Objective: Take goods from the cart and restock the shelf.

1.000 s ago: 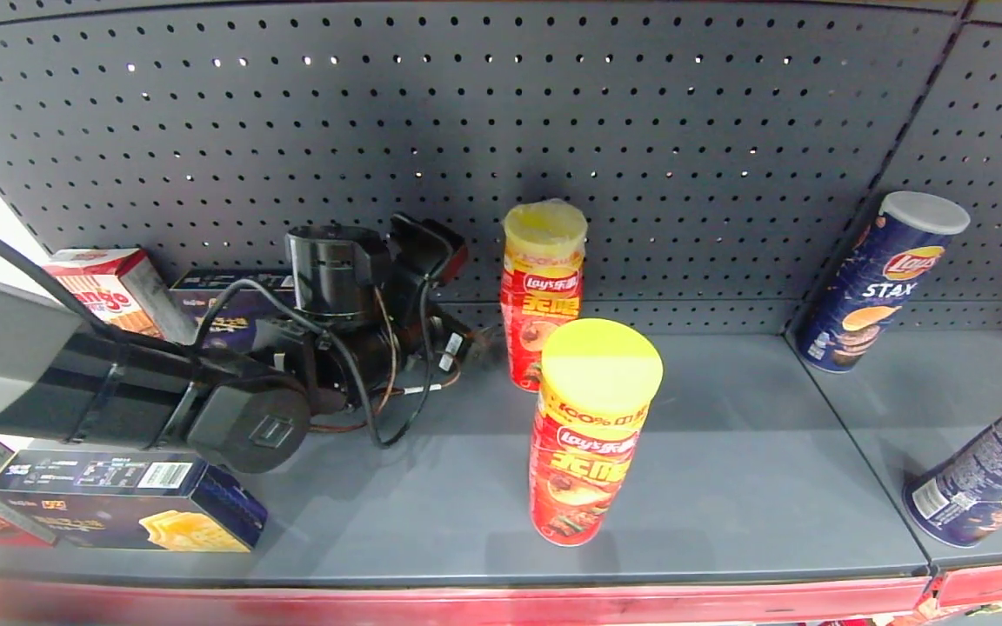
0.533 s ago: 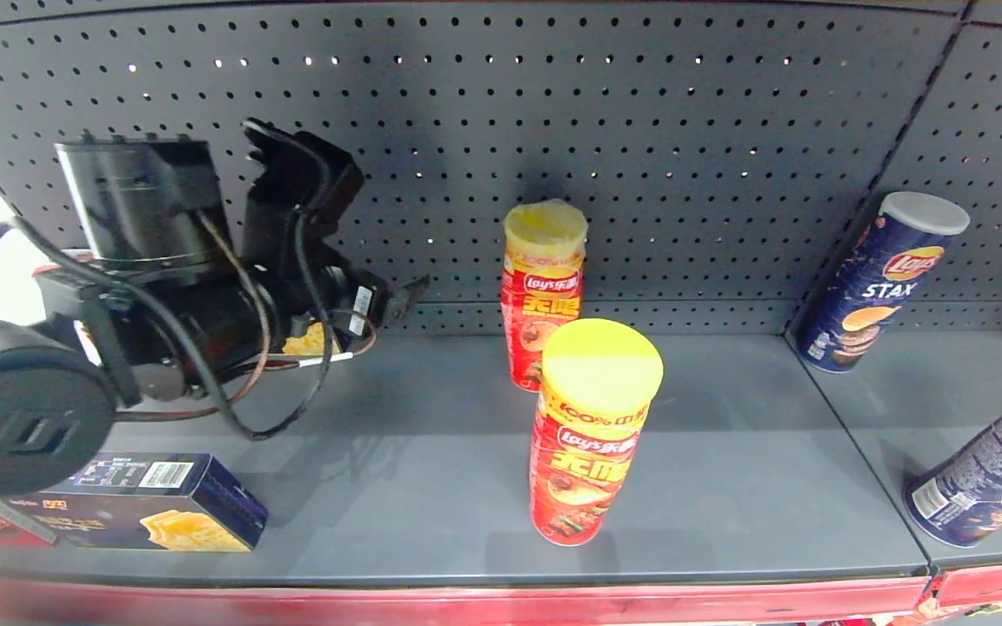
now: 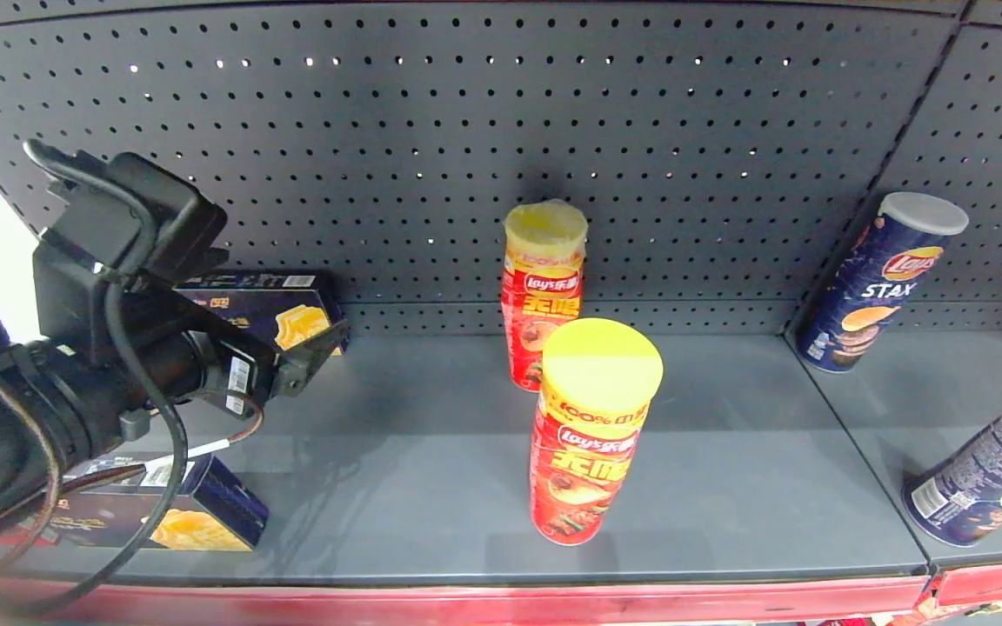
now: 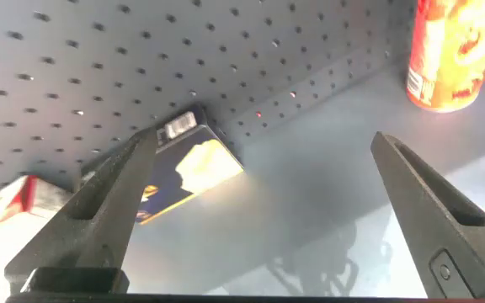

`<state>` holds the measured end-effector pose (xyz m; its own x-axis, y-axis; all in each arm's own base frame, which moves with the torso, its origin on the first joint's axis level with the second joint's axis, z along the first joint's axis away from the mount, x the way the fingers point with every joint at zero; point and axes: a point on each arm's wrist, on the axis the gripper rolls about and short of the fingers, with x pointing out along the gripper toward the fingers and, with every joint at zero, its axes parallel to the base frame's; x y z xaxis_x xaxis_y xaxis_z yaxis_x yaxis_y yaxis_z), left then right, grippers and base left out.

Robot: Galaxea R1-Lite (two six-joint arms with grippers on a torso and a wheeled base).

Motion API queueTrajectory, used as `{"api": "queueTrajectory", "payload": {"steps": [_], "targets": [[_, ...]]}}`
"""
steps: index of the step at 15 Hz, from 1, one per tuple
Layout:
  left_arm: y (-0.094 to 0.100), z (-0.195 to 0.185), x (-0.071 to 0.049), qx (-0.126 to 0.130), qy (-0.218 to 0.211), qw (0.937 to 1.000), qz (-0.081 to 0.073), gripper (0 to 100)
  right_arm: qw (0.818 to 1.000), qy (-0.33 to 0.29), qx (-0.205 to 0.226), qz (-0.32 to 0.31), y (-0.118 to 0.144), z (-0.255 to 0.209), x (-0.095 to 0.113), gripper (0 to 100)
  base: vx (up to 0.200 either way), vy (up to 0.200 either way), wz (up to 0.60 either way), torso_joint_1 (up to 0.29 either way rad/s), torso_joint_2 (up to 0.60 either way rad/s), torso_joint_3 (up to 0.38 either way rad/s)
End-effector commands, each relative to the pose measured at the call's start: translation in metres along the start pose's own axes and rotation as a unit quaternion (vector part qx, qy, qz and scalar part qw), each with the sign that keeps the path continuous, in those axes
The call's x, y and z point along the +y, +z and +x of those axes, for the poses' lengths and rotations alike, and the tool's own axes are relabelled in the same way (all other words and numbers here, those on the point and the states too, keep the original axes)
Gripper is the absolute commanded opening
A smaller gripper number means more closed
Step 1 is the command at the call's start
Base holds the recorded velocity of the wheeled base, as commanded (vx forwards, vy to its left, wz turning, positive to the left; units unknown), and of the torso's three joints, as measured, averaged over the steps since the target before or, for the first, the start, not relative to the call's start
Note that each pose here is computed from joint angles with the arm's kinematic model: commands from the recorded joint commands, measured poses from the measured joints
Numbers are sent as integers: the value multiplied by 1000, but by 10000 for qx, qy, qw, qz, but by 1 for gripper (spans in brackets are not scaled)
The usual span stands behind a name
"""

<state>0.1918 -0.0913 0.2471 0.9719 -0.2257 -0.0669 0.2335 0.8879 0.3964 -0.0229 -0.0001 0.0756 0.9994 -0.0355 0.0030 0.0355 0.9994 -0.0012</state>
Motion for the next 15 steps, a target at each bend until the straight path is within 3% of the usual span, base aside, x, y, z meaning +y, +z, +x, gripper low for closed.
{"api": "queueTrajectory", "payload": {"steps": [1, 2, 3, 7, 8, 9, 15], "targets": [[3, -6, -1, -106, -22, 9999, -60, 100, 9998, -20, -169, 94, 10, -2, 0, 100, 0, 0, 0, 0, 0, 0], [5, -6, -1, -130, -21, 9998, -134, 100, 9987, 36, -329, 381, 56, -4, 0, 100, 0, 0, 0, 0, 0, 0], [4, -6, -1, -133, -29, 9997, -203, 100, 9981, 85, -111, 599, 86, 8, 0, 100, 0, 0, 0, 0, 0, 0], [-8, -9, -9, -88, -137, 9997, -207, 100, 9950, 820, 45, 565, 149, 41, 4, 100, 0, 0, 0, 0, 0, 0], [-10, -12, -10, -86, -171, 9996, -201, 100, 9938, 1087, 53, 221, 167, 55, 7, 100, 0, 0, 0, 0, 0, 0], [-12, -18, -10, -93, -168, 9996, -203, 100, 9895, 1439, 89, -54, 177, 66, 10, 100, 0, 0, 0, 0, 0, 0], [-17, -33, -6, -149, -130, 9995, -238, 100, 9627, 2663, 333, -334, 204, 119, 42, 100, 0, 0, 0, 0, 0, 0]]}}
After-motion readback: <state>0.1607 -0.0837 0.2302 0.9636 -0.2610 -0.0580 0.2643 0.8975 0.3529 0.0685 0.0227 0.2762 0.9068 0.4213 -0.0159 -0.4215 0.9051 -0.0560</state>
